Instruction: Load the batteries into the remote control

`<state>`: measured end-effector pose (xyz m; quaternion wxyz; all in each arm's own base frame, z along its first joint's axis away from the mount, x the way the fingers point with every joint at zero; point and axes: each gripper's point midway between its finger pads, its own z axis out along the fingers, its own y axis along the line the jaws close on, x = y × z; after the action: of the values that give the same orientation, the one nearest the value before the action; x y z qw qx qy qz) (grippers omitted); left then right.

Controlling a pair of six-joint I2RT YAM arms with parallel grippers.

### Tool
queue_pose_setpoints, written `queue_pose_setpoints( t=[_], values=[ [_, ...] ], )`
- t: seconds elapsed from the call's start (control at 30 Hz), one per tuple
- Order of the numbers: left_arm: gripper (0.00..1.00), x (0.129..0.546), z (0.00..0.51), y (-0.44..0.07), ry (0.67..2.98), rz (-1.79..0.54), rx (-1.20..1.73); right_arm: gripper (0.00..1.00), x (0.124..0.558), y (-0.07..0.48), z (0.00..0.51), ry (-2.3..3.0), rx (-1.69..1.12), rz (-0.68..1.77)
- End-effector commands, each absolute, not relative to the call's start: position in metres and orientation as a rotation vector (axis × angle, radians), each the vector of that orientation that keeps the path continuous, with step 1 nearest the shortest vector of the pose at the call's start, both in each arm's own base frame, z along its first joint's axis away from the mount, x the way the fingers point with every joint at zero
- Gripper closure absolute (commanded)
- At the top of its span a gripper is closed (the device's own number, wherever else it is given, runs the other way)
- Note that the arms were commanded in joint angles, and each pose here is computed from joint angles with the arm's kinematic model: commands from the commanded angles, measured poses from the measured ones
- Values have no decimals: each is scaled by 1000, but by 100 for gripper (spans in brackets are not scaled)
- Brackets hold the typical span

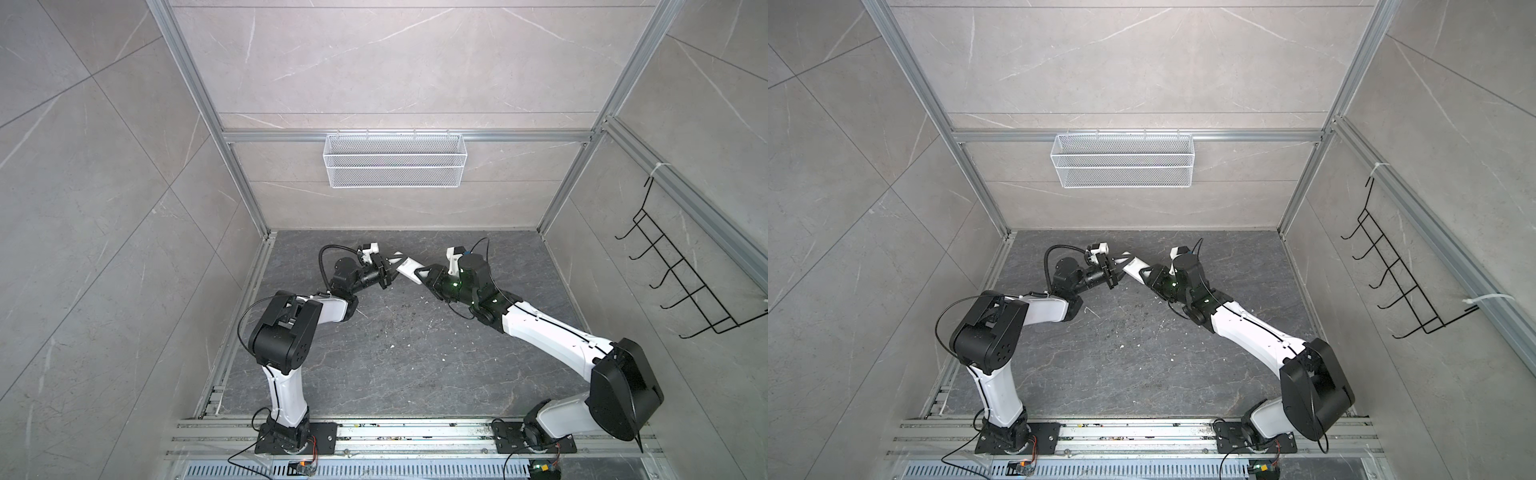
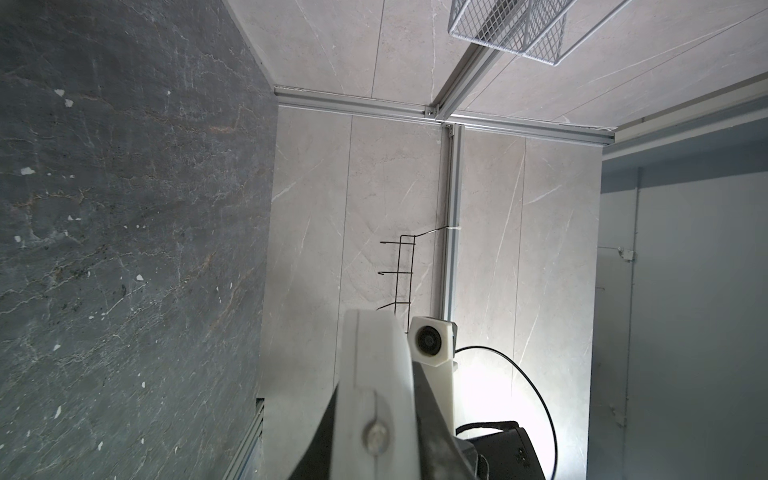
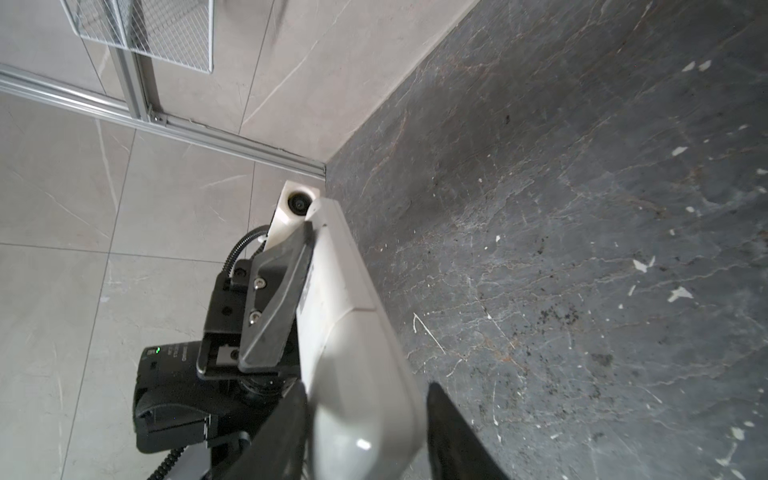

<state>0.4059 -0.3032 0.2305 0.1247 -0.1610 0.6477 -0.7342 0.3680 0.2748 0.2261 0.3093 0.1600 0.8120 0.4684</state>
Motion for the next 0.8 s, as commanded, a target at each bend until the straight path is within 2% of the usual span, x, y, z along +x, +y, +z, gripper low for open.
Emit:
queue_pose_setpoints(
  t=[0.0,0.07,0.27,0.43,0.6,0.77],
  values=[
    [100,400,257,-299,1789,-2181,-368,46,373,267,235,2070,513,1312],
    [100,401,257,-299,1786,-2182,-369,47,375,268,233,2066,533,1338],
    [100,401,261,-299,1779,-2186,-365,61,378,275,224,2061,565,1399],
    [100,403,260,-299,1775,-2184,-373,64,375,278,219,2042,592,1439],
    [100,406,264,-297,1741,-2196,-408,72,373,275,210,2048,610,1411],
    [100,410,261,-291,1678,-2223,-538,75,375,277,205,2047,623,1398]
  ],
)
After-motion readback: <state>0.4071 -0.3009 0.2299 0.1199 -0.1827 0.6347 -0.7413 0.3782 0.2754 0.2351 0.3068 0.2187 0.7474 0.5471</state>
